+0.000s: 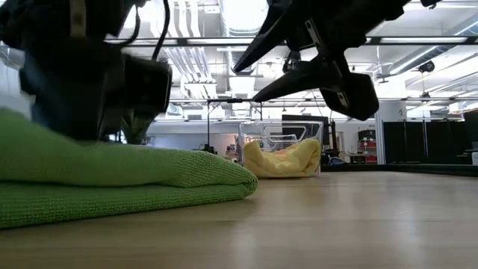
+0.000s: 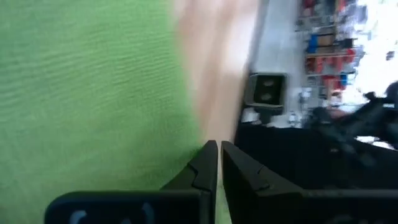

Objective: Fold microfiber towels
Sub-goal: Put the folded green towel into the transparent bin

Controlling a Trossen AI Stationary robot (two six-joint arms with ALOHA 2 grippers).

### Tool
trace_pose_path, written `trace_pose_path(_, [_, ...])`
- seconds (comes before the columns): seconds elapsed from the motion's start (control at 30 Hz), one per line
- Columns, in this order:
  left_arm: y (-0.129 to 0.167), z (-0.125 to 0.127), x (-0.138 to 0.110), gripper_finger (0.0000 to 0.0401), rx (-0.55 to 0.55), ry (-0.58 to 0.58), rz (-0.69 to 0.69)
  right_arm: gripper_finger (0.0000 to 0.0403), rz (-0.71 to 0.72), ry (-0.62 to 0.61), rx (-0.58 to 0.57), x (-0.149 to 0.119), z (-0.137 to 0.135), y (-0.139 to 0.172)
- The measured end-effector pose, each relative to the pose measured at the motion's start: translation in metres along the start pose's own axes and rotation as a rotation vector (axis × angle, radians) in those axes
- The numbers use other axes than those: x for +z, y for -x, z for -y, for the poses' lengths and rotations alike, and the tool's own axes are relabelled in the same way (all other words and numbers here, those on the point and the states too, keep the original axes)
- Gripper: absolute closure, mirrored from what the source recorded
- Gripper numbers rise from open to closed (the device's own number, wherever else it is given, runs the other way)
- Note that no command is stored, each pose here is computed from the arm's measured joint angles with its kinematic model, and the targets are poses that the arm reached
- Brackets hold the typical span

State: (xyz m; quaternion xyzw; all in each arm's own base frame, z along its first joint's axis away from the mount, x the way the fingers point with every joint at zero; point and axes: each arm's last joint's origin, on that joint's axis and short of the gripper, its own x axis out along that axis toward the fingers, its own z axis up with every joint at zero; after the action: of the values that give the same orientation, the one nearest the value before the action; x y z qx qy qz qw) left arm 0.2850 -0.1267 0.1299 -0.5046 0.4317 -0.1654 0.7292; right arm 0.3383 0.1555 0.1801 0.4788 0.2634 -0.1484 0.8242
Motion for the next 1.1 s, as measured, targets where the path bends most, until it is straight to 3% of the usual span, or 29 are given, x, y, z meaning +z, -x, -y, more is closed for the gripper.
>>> trace_pose_path(0.1, [0.007, 0.015, -0.001, 0.0395, -0.021, -0.012, 0.013, 0.0257, -0.047, -0.016, 0.014, 0.006, 0.003, -0.003])
trace_pose_path(0.27, [0.017, 0.019, -0.010, 0.0395, 0.120, 0.039, -0.028, 0.0246, -0.167, -0.022, -0.023, 0.025, 0.028, -0.013])
trace_pose_path(0.63, [0.019, 0.016, -0.018, 0.0395, 0.223, 0.073, -0.071, 0.0134, -0.210, 0.014, -0.006, 0.076, 0.047, -0.025])
trace_pose_path(0.83, [0.015, 0.006, -0.019, 0.0395, 0.296, 0.096, -0.075, 0.0100, -0.259, 0.001, -0.007, 0.075, 0.052, -0.032])
trace_pose_path(1.1, [0.012, 0.002, -0.019, 0.0395, 0.316, 0.095, -0.067, 0.0097, -0.339, -0.053, -0.055, 0.058, 0.058, -0.071])
